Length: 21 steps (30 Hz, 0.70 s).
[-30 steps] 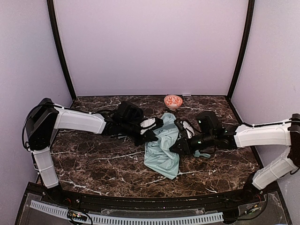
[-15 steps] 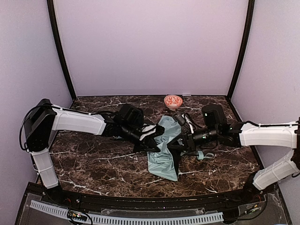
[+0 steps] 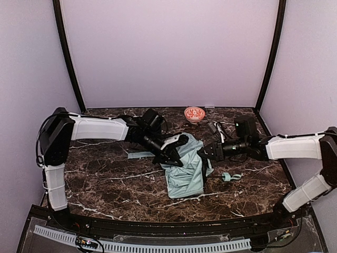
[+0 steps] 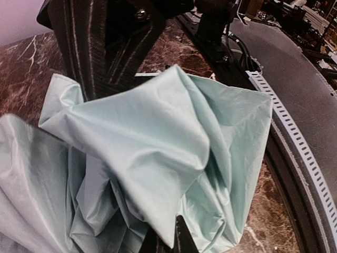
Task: Put away the umbrella
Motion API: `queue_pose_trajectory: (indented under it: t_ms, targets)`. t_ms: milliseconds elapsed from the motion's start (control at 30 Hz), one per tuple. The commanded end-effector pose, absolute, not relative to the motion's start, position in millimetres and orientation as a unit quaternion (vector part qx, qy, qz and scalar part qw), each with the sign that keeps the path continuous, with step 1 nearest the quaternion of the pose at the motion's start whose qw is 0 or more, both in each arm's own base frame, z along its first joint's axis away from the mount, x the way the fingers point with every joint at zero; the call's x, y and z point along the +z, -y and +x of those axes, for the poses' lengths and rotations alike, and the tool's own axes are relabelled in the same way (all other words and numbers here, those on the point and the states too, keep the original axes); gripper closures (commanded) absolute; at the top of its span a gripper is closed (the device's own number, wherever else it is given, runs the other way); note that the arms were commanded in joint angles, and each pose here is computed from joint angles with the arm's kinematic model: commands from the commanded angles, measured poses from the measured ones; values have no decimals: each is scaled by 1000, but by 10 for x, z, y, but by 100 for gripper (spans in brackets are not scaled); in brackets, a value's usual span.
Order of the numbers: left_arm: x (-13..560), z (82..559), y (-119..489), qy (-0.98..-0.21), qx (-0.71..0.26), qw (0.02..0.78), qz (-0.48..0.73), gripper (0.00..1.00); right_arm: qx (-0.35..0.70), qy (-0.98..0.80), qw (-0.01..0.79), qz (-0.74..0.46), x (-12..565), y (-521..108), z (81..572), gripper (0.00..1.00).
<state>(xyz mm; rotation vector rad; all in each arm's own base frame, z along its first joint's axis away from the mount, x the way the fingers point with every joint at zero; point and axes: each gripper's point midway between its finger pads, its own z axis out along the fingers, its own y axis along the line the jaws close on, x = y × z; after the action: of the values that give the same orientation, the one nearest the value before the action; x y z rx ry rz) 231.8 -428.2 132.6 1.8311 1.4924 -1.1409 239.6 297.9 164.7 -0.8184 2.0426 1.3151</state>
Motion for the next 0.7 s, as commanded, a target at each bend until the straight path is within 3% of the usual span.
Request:
queue_pose_trajectory:
  t_ms: [0,400,500,667]
  targets:
    - [1007,2424,4209,-570,-447,203,659,100,485,-750,323,-312,1642,-3113,2732,100]
    - [530,2480,4118,-610,-454,145,633,99,440,-831,232,-249,595,-3155,3201,100]
    - [522,2487,4108,-617,-450,141,630,81,417,-855,197,-237,290,-3092,3175,100]
    - [757,2782,4146,-656,-389,190,618,24,413,-868,153,-229,-23,-3034,3017,100]
